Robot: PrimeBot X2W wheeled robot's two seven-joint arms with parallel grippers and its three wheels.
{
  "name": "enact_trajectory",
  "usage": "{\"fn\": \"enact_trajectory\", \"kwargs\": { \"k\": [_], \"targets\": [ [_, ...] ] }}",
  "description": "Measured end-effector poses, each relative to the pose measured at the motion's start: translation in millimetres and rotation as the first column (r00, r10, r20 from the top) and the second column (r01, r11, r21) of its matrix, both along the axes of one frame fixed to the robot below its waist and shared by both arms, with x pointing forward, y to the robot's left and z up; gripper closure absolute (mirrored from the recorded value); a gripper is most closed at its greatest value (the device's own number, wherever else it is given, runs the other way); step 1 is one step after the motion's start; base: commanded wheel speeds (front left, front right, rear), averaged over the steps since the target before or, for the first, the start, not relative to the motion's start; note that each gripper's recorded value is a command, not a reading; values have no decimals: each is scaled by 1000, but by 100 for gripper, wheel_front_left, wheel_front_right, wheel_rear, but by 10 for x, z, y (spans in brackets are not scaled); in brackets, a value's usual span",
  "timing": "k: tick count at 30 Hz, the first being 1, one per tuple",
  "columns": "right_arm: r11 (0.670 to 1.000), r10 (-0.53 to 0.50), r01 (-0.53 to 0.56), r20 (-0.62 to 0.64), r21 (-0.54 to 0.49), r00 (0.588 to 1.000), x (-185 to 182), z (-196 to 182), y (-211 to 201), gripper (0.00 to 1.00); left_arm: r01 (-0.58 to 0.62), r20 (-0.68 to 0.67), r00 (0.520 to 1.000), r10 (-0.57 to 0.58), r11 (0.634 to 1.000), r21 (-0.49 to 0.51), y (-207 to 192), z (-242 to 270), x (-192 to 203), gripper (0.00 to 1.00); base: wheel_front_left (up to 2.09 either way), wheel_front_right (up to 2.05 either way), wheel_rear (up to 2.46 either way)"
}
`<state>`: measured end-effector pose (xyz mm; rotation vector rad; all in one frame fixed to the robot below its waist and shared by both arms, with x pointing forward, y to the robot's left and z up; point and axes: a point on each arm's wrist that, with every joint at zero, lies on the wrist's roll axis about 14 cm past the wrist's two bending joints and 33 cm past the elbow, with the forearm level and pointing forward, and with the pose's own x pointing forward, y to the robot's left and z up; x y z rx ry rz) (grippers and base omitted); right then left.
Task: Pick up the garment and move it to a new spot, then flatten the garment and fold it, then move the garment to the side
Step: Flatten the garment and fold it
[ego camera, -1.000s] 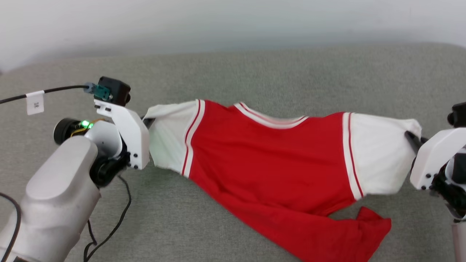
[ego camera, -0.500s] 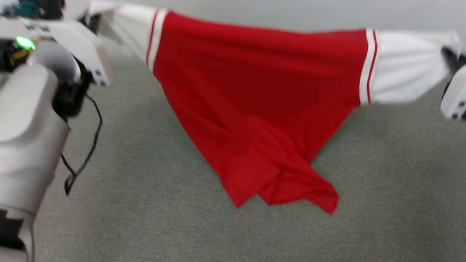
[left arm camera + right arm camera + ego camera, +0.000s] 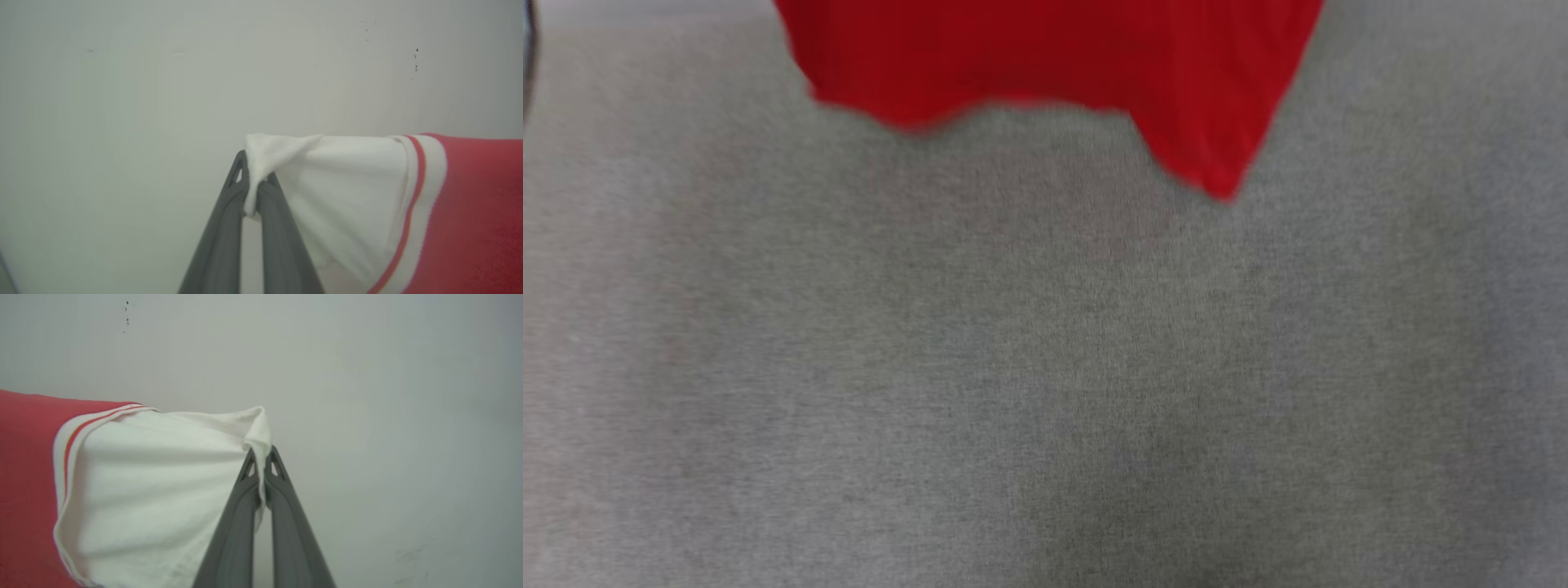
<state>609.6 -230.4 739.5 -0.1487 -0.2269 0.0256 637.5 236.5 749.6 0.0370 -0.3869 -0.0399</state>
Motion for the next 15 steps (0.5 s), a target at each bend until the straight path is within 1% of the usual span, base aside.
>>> {"fn": "enact_trajectory", "kwargs": {
  "k": [4, 6, 11, 13, 15],
  "targets": [
    [1000, 13, -11, 104, -18, 995, 274, 181, 47, 100, -7, 79, 997, 7, 1000, -1, 50, 82, 258, 100, 0, 0, 0],
    [1000, 21, -17, 133, -25, 991, 408, 189, 74, 100, -7, 102, 995, 8, 1000, -8, 63, 54, 387, 100, 0, 0, 0],
    [999, 39, -35, 149, -31, 988, 738, 30, 122, 100, 10, 129, 992, -9, 1000, -7, 20, -147, 682, 100, 0, 0, 0],
    [999, 47, -44, 136, -22, 990, 872, -116, 137, 100, 13, 133, 991, -12, 1000, -7, 21, -271, 784, 100, 0, 0, 0],
    [998, 56, -55, 104, -13, 993, 1006, -354, 169, 100, 16, 116, 993, -14, 1000, -11, 10, -485, 892, 100, 0, 0, 0]
  ]
}}
